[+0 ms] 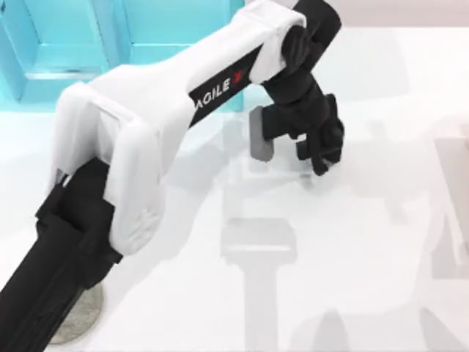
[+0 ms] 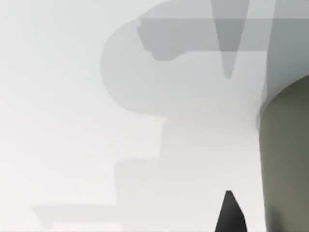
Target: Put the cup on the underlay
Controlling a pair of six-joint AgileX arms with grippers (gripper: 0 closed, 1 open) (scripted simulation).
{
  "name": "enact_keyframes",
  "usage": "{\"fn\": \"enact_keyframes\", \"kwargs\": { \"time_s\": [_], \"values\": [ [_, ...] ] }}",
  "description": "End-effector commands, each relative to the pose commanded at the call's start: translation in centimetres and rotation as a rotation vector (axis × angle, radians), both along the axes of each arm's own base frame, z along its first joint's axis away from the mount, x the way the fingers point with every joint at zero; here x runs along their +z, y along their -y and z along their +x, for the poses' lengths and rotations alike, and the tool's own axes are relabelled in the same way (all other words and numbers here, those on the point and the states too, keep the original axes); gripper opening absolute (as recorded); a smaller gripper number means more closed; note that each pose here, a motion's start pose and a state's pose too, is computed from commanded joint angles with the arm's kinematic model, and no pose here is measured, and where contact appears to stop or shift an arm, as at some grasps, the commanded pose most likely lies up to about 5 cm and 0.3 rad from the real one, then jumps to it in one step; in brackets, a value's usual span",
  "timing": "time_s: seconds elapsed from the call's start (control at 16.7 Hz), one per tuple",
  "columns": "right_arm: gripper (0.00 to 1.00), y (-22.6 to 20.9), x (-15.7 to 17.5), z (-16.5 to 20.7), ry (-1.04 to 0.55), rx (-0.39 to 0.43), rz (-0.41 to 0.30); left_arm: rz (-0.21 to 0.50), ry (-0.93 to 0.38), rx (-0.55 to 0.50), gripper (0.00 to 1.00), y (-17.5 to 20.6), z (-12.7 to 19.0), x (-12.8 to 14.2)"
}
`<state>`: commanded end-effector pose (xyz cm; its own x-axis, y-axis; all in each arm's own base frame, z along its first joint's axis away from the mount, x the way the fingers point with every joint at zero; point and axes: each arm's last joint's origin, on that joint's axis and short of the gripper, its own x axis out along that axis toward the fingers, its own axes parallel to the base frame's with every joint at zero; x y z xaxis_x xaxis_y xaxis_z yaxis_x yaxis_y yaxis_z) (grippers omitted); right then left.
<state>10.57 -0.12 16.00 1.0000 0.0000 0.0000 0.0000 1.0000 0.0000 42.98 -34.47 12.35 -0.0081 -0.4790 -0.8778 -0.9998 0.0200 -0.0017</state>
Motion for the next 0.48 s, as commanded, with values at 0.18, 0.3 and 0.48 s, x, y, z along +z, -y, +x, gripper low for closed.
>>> {"fn": "enact_keyframes", "kwargs": {
  "time_s": [0.18, 0.3, 0.48],
  "values": [
    [1.0, 0.0, 0.0, 0.0, 0.0, 0.0, 0.0, 0.0, 0.0, 0.0, 0.0, 0.0, 0.0, 0.0],
    [1.0, 0.0, 0.0, 0.0, 0.0, 0.0, 0.0, 0.0, 0.0, 0.0, 0.0, 0.0, 0.0, 0.0],
    [1.0, 0.0, 0.0, 0.0, 0.0, 0.0, 0.0, 0.0, 0.0, 0.0, 0.0, 0.0, 0.0, 0.0]
  ]
}}
